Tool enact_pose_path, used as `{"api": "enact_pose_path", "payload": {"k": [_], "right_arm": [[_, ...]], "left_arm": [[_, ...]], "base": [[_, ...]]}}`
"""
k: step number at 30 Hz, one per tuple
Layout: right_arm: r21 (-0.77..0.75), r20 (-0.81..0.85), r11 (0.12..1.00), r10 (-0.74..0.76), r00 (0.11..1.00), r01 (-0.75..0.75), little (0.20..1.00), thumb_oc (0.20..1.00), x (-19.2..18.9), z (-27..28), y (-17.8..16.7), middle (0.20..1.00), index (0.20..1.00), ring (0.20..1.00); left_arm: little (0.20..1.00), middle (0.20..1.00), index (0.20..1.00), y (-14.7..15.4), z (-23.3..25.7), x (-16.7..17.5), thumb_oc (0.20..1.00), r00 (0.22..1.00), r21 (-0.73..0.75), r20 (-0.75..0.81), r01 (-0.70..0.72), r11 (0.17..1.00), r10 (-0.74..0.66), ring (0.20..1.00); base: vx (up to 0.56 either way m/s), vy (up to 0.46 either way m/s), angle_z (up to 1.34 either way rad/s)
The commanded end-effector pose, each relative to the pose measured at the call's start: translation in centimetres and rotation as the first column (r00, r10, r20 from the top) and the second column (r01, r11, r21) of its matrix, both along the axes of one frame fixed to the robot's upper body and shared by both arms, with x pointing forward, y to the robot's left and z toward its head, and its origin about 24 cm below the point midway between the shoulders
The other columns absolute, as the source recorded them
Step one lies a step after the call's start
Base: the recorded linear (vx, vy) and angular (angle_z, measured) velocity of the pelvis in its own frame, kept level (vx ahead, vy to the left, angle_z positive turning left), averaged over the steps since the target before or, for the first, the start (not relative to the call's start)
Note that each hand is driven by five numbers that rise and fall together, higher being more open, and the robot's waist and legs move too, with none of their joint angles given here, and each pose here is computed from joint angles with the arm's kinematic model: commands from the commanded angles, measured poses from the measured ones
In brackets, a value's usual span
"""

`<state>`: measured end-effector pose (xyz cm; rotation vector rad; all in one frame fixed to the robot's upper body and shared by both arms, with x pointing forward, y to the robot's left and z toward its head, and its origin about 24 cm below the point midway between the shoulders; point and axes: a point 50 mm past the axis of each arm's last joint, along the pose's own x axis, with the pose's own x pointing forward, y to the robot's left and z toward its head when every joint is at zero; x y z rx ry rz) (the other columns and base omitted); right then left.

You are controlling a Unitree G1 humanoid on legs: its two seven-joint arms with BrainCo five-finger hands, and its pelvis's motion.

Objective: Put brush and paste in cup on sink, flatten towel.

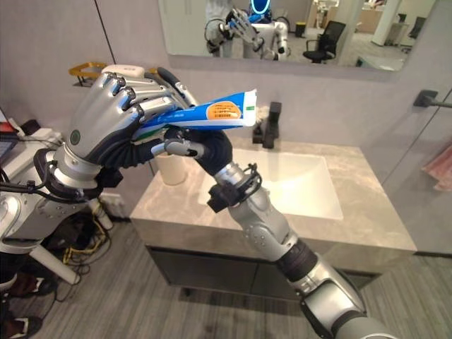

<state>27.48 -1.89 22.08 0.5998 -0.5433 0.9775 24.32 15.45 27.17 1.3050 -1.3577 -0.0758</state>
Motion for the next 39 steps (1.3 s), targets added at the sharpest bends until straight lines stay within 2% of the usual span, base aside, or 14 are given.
{"api": "enact_pose_path", "payload": {"k": [1,6,11,16,29,30,31,32,33,35,39], "right_arm": [[0.177,0.155,0.984,0.009,0.988,-0.037,1.0,1.0,-1.3,4.4,-0.6,1.0,1.0,1.0],[0.214,0.132,0.974,0.054,0.99,-0.082,1.0,1.0,-1.7,4.3,-0.1,1.0,1.0,1.0],[0.237,0.15,0.96,0.114,0.982,-0.148,1.0,1.0,-2.7,4.7,0.5,1.0,1.0,1.0],[0.29,0.104,0.947,0.114,0.988,-0.14,1.0,1.0,-2.6,4.3,0.4,1.0,1.0,1.0],[0.297,0.09,0.948,0.093,0.992,-0.116,1.0,1.0,-2.7,4.1,0.1,1.0,1.0,1.0],[0.295,0.09,0.949,0.091,0.992,-0.114,0.925,0.925,-2.7,4.0,0.1,0.925,0.925,0.925],[0.291,0.085,0.949,0.097,0.992,-0.117,0.671,0.671,-2.7,3.9,0.3,0.671,0.671,0.671],[0.29,0.084,0.95,0.093,0.992,-0.114,0.661,0.661,-2.6,3.9,0.2,0.661,0.661,0.661],[0.29,0.085,0.951,0.09,0.992,-0.111,0.598,0.598,-2.6,3.9,0.2,0.598,0.598,0.598],[0.292,0.083,0.95,0.088,0.993,-0.108,0.555,0.555,-2.6,3.9,0.1,0.555,0.555,0.555],[0.297,0.069,0.951,0.073,0.995,-0.091,0.507,0.507,-2.5,3.6,-0.2,0.507,0.507,0.507]], "left_arm": [[0.2,0.2,0.2,1.7,1.6,0.1,0.2,0.999,-0.128,0.046,-0.024,0.991,0.03,0.2],[0.2,0.2,0.2,2.0,1.0,-0.1,0.2,0.999,-0.156,0.021,-0.024,0.987,0.028,0.2],[0.2,0.2,0.2,3.0,-0.8,0.7,0.2,0.993,-0.22,-0.099,-0.078,0.972,0.057,0.2],[0.2,0.2,0.2,3.2,-2.1,0.9,0.2,0.984,-0.25,-0.173,-0.088,0.964,0.045,0.2],[0.2,0.2,0.2,2.5,-3.9,1.1,0.2,0.959,-0.284,-0.283,-0.067,0.956,-0.016,0.2],[0.2,0.2,0.2,2.5,-3.9,1.0,0.2,0.959,-0.286,-0.284,-0.063,0.956,-0.021,0.2],[0.2,0.2,0.2,2.4,-4.0,1.1,0.2,0.957,-0.292,-0.289,-0.061,0.955,-0.027,0.2],[0.2,0.2,0.2,2.4,-3.9,1.1,0.2,0.956,-0.296,-0.292,-0.058,0.953,-0.033,0.2],[0.2,0.2,0.2,2.5,-3.9,1.1,0.2,0.954,-0.302,-0.296,-0.058,0.951,-0.036,0.2],[0.2,0.2,0.2,2.5,-4.0,1.1,0.2,0.952,-0.316,-0.304,-0.054,0.947,-0.047,0.2],[0.2,0.2,0.2,2.6,-4.1,1.3,0.2,0.946,-0.333,-0.32,-0.058,0.941,-0.055,0.2]], "base": [[0.0,0.007,0.1],[0.0,0.006,0.12],[0.0,0.001,-0.01],[0.0,0.0,-0.03],[0.0,-0.003,-0.03],[0.0,-0.013,-0.07],[0.0,-0.015,-0.06],[0.0,-0.017,-0.05],[0.0,0.0,0.0],[0.0,0.0,0.0],[0.0,0.0,0.0]]}}
